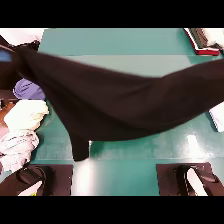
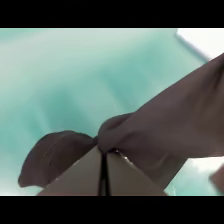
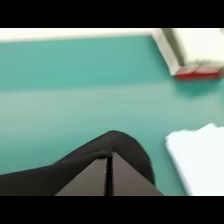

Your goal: Fold the shirts.

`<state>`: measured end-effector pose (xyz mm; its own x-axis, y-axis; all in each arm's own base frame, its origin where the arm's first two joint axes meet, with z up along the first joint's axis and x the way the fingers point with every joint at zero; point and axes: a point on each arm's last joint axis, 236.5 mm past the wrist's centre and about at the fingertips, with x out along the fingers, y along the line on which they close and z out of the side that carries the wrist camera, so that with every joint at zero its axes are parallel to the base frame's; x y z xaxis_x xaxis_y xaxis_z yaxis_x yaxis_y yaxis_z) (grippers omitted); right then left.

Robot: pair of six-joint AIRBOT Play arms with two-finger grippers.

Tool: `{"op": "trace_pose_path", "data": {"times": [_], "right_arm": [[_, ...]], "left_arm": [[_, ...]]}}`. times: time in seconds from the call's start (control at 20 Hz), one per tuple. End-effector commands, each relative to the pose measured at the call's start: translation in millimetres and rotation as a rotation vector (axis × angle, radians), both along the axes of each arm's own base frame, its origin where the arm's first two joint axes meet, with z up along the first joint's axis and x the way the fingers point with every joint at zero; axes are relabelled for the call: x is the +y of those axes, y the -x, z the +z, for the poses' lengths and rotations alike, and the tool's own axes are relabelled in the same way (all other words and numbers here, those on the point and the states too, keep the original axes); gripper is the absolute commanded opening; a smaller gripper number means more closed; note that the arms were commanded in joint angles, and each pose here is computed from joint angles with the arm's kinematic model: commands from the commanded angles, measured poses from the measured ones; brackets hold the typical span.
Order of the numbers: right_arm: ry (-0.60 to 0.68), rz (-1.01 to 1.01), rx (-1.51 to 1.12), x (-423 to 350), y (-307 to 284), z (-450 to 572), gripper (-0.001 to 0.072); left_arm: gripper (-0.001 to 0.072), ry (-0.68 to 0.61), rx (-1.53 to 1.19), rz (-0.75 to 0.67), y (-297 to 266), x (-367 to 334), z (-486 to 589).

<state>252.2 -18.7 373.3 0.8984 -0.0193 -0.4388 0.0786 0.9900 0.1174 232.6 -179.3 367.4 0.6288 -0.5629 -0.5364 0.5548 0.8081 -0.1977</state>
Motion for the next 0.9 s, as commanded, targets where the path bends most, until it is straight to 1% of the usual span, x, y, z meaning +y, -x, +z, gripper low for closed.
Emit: {"op": "trace_pose_path", "data": {"times": [0.0, 0.1, 0.2, 0.35, 0.45, 0.5, 0.65, 0.7, 0.75, 0.8, 0.85], "right_arm": [[-0.115, 0.15, 0.248, 26.3, -26.9, -56.9, 0.0011], [-0.116, 0.206, 0.358, 35.6, -55.6, -88.0, 0.0011], [-0.053, 0.226, 0.437, 42.1, -96.0, -122.8, 0.0011], [0.079, 0.218, 0.514, 47.2, -156.1, -177.8, 0.0012], [0.071, 0.238, 0.56, 58.5, -186.8, -216.0, 0.0012], [0.053, 0.222, 0.588, 59.5, -198.3, -234.9, 0.0013], [0.038, 0.205, 0.627, 57.4, -220.0, -270.4, 0.0015], [0.035, 0.198, 0.626, 54.7, -225.0, -275.7, 0.0016], [0.035, 0.197, 0.619, 54.6, -228.8, -277.6, 0.0015], [0.036, 0.191, 0.61, 52.3, -231.1, -277.2, 0.0026], [0.03, 0.183, 0.605, 48.2, -231.2, -274.8, 0.014]], "left_arm": [[0.0023, -0.168, 0.19, 0.033, -30.5, -0.4, -91.9], [0.0023, -0.273, 0.244, 0.08, -60.2, 4.9, -148.9], [0.0023, -0.325, 0.258, 0.107, -89.9, 1.0, -200.5], [0.0023, -0.339, 0.28, 0.107, -126.0, -18.4, -265.0], [0.0024, -0.364, 0.306, 0.125, -147.7, -18.7, -295.4], [0.0024, -0.362, 0.334, 0.157, -158.5, -11.3, -310.2], [0.0028, -0.294, 0.438, 0.303, -180.5, 30.7, -332.6], [0.0259, -0.26, 0.453, 0.343, -185.5, 44.5, -330.8], [0.054, -0.219, 0.481, 0.379, -188.0, 57.0, -328.2], [0.0562, -0.195, 0.516, 0.402, -186.2, 68.4, -327.6], [0.0562, -0.191, 0.543, 0.392, -181.5, 76.1, -328.3]]}}
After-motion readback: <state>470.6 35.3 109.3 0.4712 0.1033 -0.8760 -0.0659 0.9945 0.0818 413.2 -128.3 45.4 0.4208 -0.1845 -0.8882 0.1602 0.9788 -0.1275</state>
